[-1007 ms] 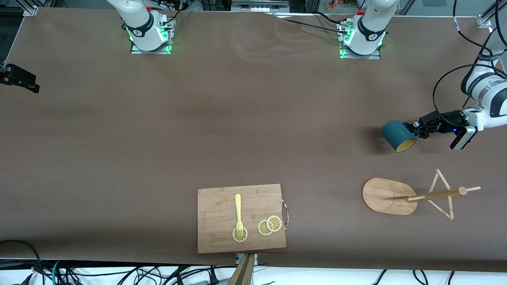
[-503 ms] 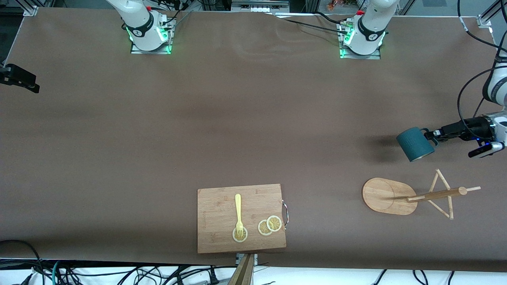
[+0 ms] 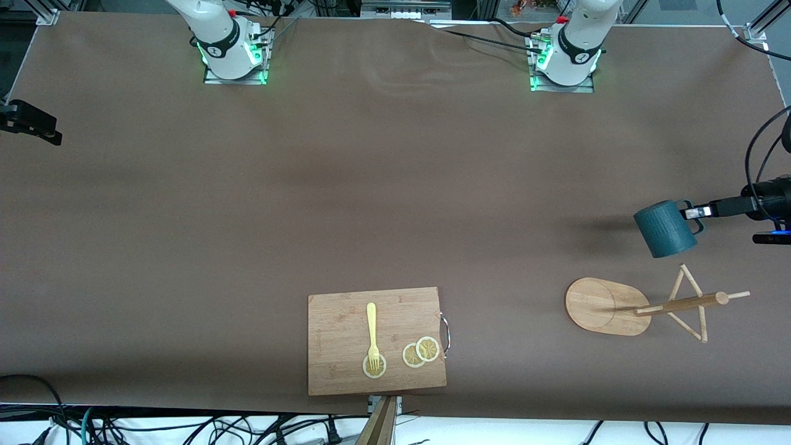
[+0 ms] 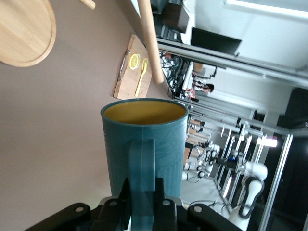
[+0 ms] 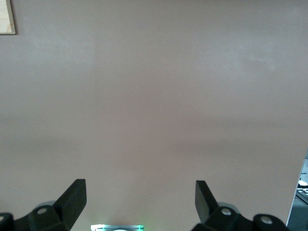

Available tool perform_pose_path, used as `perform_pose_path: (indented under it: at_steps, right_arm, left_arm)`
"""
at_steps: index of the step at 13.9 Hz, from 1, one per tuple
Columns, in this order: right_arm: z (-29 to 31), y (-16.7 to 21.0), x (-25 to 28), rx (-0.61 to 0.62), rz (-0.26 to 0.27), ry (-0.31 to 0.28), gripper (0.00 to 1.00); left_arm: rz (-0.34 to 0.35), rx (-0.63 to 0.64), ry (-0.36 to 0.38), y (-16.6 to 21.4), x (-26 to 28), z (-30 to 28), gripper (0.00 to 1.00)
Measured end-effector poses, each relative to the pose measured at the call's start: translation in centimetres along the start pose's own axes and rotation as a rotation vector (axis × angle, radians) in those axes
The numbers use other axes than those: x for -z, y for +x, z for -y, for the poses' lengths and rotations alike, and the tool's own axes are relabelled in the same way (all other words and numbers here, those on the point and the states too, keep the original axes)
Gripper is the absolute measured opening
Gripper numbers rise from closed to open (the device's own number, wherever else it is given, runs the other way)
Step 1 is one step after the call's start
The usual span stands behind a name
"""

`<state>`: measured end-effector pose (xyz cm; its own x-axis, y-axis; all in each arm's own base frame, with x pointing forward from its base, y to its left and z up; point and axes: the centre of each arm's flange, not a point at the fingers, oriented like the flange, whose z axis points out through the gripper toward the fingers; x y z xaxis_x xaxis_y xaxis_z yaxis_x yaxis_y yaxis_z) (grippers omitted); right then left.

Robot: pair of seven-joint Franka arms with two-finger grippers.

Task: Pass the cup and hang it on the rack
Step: 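Lower the mug handle onto the rack's peg with the left gripper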

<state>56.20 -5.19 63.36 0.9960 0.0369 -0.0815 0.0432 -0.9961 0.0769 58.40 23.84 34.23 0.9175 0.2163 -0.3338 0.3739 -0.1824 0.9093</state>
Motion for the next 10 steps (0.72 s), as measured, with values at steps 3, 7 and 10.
perform_pose_path:
  at_steps: [3, 7, 10]
  right_arm:
    - [0.0, 0.0, 0.0, 0.001, -0.001, 0.003, 1.0]
    - [0.1, 0.0, 0.0, 0.001, -0.001, 0.004, 1.0]
    - [0.1, 0.0, 0.0, 0.002, -0.001, 0.005, 1.0]
  left_arm:
    - [-0.002, 0.077, 0.012, 1.6, -0.5, -1.9, 0.21]
    - [-0.012, 0.087, -0.004, 4.3, -0.3, -1.0, 0.21]
    - [-0.038, 0.08, -0.011, 5.7, 1.1, -0.3, 0.21]
